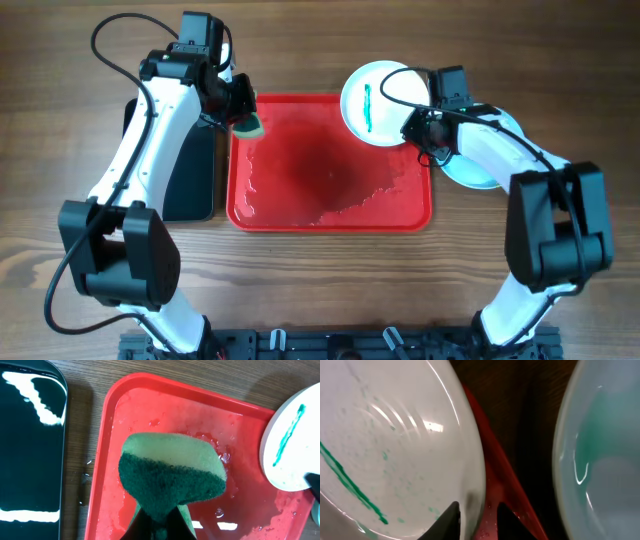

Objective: Clean dirty plates on tray and stack at the side
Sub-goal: 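Reach the right gripper to the last plate and grasp its right rim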

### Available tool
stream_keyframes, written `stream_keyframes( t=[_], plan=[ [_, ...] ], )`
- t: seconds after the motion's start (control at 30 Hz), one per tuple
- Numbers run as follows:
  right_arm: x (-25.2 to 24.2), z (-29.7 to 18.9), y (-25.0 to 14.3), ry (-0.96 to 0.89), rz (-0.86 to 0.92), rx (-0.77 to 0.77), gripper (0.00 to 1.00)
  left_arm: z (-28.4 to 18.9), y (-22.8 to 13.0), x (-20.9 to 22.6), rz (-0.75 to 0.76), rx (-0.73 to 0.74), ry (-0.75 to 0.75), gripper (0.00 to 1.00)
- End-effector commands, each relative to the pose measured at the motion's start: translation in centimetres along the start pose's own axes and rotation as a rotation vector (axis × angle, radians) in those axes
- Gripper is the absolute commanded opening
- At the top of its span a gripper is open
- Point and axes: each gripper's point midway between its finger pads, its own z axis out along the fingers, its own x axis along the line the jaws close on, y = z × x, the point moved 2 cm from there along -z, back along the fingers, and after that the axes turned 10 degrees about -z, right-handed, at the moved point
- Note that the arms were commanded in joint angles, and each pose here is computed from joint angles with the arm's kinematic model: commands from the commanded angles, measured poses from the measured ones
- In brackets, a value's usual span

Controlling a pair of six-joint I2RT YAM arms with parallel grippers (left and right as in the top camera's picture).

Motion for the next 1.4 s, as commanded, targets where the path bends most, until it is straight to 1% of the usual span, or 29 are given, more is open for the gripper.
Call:
stream_keyframes(
  t=[0.0, 0.03, 0.13, 0.23, 0.3, 0.43, 0.47, 0.53, 0.57, 0.67, 0.7, 0.73, 0.87, 0.93, 1.0, 1.03, 1.1, 1.23, 1.37],
  plan=[
    [1.1, 1.1, -1.4, 0.080, -0.086, 0.088, 0.13, 0.3, -0.2, 0.1, -0.014, 0.005, 0.009, 0.04],
    [1.6, 1.0, -2.0, 0.117, -0.114, 0.121, 0.09, 0.3, -0.2, 0.1, -0.014, 0.004, 0.008, 0.04],
    [2.3, 0.5, -3.6, 0.184, -0.156, 0.202, 0.04, 0.3, -0.2, 0.1, -0.014, 0.004, 0.008, 0.04],
    [2.3, 0.1, -5.4, 0.201, -0.171, 0.283, 0.04, 0.3, -0.2, 0.1, -0.014, 0.004, 0.008, 0.04],
    [2.6, -0.4, -6.3, 0.228, -0.219, 0.319, 0.04, 0.3, -0.2, 0.1, -0.014, 0.004, 0.008, 0.04],
    [3.0, -2.4, -7.0, 0.249, -0.315, 0.331, 0.06, 0.3, -0.1, 0.1, -0.014, 0.004, 0.008, 0.04],
    [3.0, -3.0, -6.9, 0.249, -0.335, 0.325, 0.08, 0.3, -0.1, 0.1, -0.014, 0.004, 0.008, 0.04],
    [3.2, -4.2, -6.8, 0.261, -0.404, 0.302, 0.19, 0.3, -0.1, 0.1, -0.014, 0.004, 0.008, 0.04],
    [3.1, -4.6, -6.6, 0.257, -0.429, 0.288, 0.26, 0.3, -0.1, 0.1, -0.014, 0.004, 0.008, 0.04],
    [2.6, -4.6, -5.6, 0.210, -0.512, 0.229, 0.41, 0.3, -0.1, 0.1, -0.014, 0.004, 0.008, 0.04],
    [2.5, -4.4, -5.0, 0.190, -0.538, 0.204, 0.43, 0.3, -0.1, 0.1, -0.014, 0.004, 0.008, 0.04],
    [2.2, -3.8, -3.8, 0.145, -0.583, 0.145, 0.47, 0.3, -0.1, 0.1, -0.014, 0.004, 0.008, 0.04],
    [3.0, -2.6, -1.8, 0.156, -0.689, 0.045, 0.47, 0.3, -0.1, 0.1, -0.014, 0.004, 0.008, 0.04],
    [3.3, -2.0, -1.4, 0.163, -0.716, 0.019, 0.47, 0.3, -0.1, 0.1, -0.014, 0.004, 0.008, 0.04],
    [3.6, -1.4, -1.1, 0.171, -0.730, 0.004, 0.43, 0.3, -0.1, 0.1, -0.014, 0.003, 0.008, 0.04],
    [3.6, -1.2, -1.1, 0.172, -0.733, 0.002, 0.40, 0.3, -0.1, 0.1, -0.014, 0.003, 0.008, 0.04],
    [3.6, -0.6, -1.3, 0.178, -0.734, 0.013, 0.37, 0.3, -0.1, 0.0, -0.013, 0.001, 0.006, 0.04],
    [3.5, 1.2, -2.8, 0.186, -0.753, 0.072, 0.37, 0.3, -0.1, 0.0, -0.013, 0.001, 0.006, 0.04],
    [3.7, 1.6, -3.2, 0.184, -0.764, 0.080, 0.37, 0.3, -0.1, 0.0, -0.013, 0.000, 0.006, 0.04]
  ],
)
